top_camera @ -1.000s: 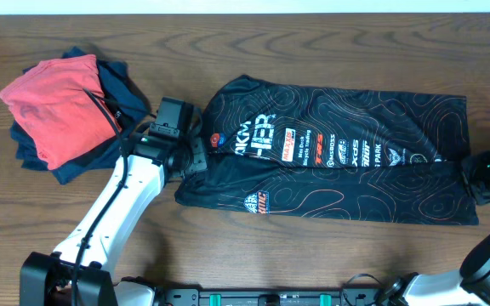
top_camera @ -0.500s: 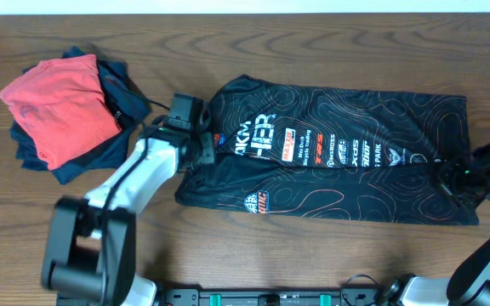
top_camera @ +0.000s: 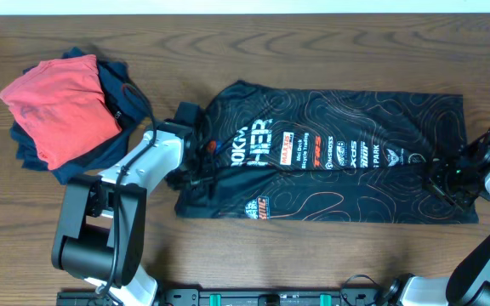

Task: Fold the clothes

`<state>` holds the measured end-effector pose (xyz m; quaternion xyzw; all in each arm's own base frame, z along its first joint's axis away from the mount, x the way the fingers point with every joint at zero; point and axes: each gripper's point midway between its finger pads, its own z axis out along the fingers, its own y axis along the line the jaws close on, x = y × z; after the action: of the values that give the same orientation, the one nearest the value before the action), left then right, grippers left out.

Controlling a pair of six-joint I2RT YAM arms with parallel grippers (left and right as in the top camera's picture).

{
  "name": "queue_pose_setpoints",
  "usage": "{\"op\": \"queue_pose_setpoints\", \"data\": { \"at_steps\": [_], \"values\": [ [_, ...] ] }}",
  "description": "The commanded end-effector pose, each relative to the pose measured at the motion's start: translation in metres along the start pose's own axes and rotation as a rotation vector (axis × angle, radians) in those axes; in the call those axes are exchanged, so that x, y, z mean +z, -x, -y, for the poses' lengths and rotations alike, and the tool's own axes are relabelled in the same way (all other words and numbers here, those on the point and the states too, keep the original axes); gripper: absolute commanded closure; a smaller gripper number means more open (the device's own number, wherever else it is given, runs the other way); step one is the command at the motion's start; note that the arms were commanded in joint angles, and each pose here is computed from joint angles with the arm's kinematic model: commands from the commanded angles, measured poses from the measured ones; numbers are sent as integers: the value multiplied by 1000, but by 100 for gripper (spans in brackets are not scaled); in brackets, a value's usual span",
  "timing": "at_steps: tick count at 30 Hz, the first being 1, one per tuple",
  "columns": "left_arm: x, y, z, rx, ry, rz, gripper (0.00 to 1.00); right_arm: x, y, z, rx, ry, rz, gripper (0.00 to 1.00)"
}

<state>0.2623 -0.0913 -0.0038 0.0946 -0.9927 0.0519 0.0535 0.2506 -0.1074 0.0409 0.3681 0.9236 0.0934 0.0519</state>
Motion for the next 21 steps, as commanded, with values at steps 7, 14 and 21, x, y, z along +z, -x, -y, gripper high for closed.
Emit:
{"op": "queue_pose_setpoints", "data": {
  "at_steps": [7, 14, 21],
  "values": [
    [9, -50, -47, -202, 121, -239, 50, -5, 4, 0, -25, -16, 21, 84],
    [-3, -41, -50, -199, 119, -171, 50, -5, 5, 2, -22, -30, 25, 83],
    [-59, 23, -19, -140, -50, 198, 34, -5, 5, 2, -22, -31, 26, 83]
  ]
}}
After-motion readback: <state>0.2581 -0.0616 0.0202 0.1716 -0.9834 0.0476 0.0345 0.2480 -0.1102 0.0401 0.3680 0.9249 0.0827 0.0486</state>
